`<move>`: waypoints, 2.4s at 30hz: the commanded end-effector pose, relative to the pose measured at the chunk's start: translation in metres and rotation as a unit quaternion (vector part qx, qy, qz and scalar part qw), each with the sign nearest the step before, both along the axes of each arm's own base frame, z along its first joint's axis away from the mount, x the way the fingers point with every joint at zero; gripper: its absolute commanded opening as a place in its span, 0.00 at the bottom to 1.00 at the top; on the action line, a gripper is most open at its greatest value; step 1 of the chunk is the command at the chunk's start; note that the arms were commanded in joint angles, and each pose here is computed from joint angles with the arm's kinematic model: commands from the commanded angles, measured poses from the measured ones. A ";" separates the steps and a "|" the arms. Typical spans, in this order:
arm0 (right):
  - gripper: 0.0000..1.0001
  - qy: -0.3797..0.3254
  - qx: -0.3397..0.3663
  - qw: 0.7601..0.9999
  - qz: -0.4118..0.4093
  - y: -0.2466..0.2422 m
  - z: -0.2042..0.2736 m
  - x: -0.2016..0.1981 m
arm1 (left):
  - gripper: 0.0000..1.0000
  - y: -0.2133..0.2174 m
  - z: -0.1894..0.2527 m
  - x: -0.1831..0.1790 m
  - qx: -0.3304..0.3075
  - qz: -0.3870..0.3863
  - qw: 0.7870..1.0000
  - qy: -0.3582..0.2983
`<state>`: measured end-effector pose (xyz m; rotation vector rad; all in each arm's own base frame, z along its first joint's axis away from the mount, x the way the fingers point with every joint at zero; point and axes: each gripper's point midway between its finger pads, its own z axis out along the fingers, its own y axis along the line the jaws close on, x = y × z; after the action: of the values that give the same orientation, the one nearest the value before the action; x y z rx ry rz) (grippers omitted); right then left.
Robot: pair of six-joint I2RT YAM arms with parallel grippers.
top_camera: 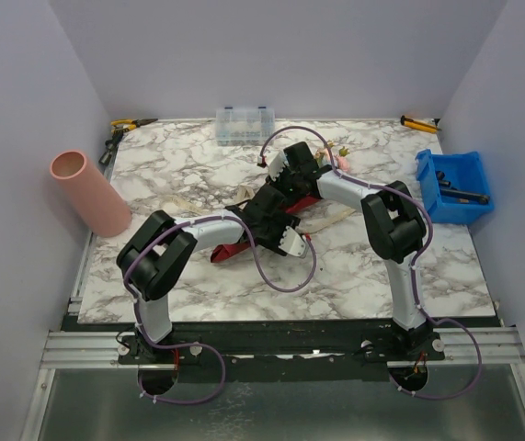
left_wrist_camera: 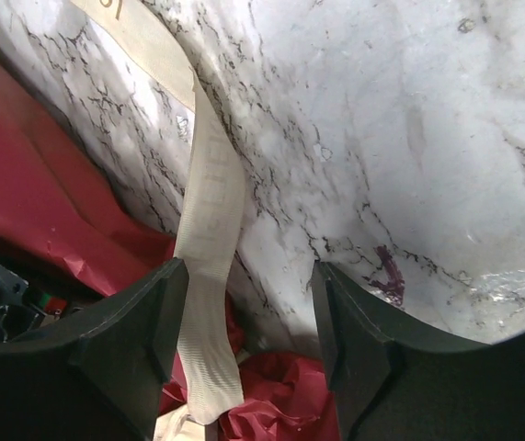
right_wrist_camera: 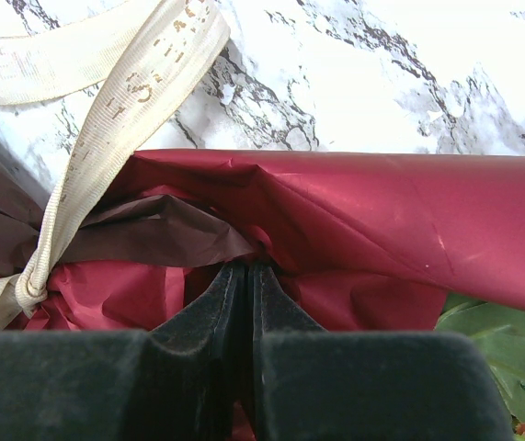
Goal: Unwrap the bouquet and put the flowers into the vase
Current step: Untie the ribbon from the wrapping paper.
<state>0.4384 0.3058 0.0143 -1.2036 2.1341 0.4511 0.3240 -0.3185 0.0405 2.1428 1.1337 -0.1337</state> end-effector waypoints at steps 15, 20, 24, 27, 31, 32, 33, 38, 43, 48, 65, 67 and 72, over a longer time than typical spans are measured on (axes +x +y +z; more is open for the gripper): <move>0.10 0.190 -0.167 0.967 -0.007 -0.076 -0.120 -0.094 | 0.07 -0.022 0.019 0.022 -0.038 0.024 0.997 -0.057; 0.10 0.191 -0.167 0.967 -0.008 -0.076 -0.120 -0.093 | 0.00 -0.043 0.055 0.016 -0.087 0.051 0.994 -0.033; 0.10 0.191 -0.169 0.967 -0.008 -0.076 -0.121 -0.094 | 0.12 -0.045 0.062 0.002 -0.073 0.043 0.996 0.020; 0.10 0.192 -0.169 0.967 -0.008 -0.076 -0.121 -0.094 | 0.50 -0.040 0.058 -0.011 -0.052 0.025 0.997 0.045; 0.10 0.192 -0.170 0.966 -0.008 -0.076 -0.121 -0.094 | 0.64 -0.031 0.043 -0.011 -0.024 0.026 0.998 0.043; 0.10 0.192 -0.169 0.967 -0.009 -0.076 -0.121 -0.094 | 0.64 -0.028 0.036 -0.011 -0.013 0.023 0.999 0.040; 0.10 0.193 -0.170 0.966 -0.009 -0.076 -0.122 -0.094 | 0.64 -0.026 0.032 -0.012 -0.005 0.018 0.999 0.038; 0.10 0.192 -0.170 0.966 -0.009 -0.076 -0.121 -0.094 | 0.64 -0.017 0.006 -0.004 0.033 0.025 0.999 0.032; 0.10 0.192 -0.169 0.967 -0.008 -0.076 -0.121 -0.094 | 0.61 -0.009 -0.015 0.009 0.070 0.039 0.997 0.021; 0.10 0.192 -0.168 0.967 -0.008 -0.076 -0.121 -0.094 | 0.29 -0.012 -0.008 0.012 0.062 0.048 0.997 0.017; 0.10 0.194 -0.170 0.966 -0.010 -0.076 -0.122 -0.094 | 0.06 -0.071 0.123 -0.013 -0.149 0.067 0.977 0.137; 0.10 0.195 -0.170 0.966 -0.009 -0.076 -0.122 -0.095 | 0.33 -0.065 0.116 -0.017 -0.138 0.072 0.977 0.143; 0.10 0.196 -0.171 0.966 -0.008 -0.076 -0.123 -0.095 | 0.54 -0.042 0.113 -0.028 -0.124 0.086 0.975 0.165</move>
<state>0.4362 0.3049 0.0131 -1.2125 2.1511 0.4763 0.3069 -0.3676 0.1256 1.8826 1.4277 -0.4698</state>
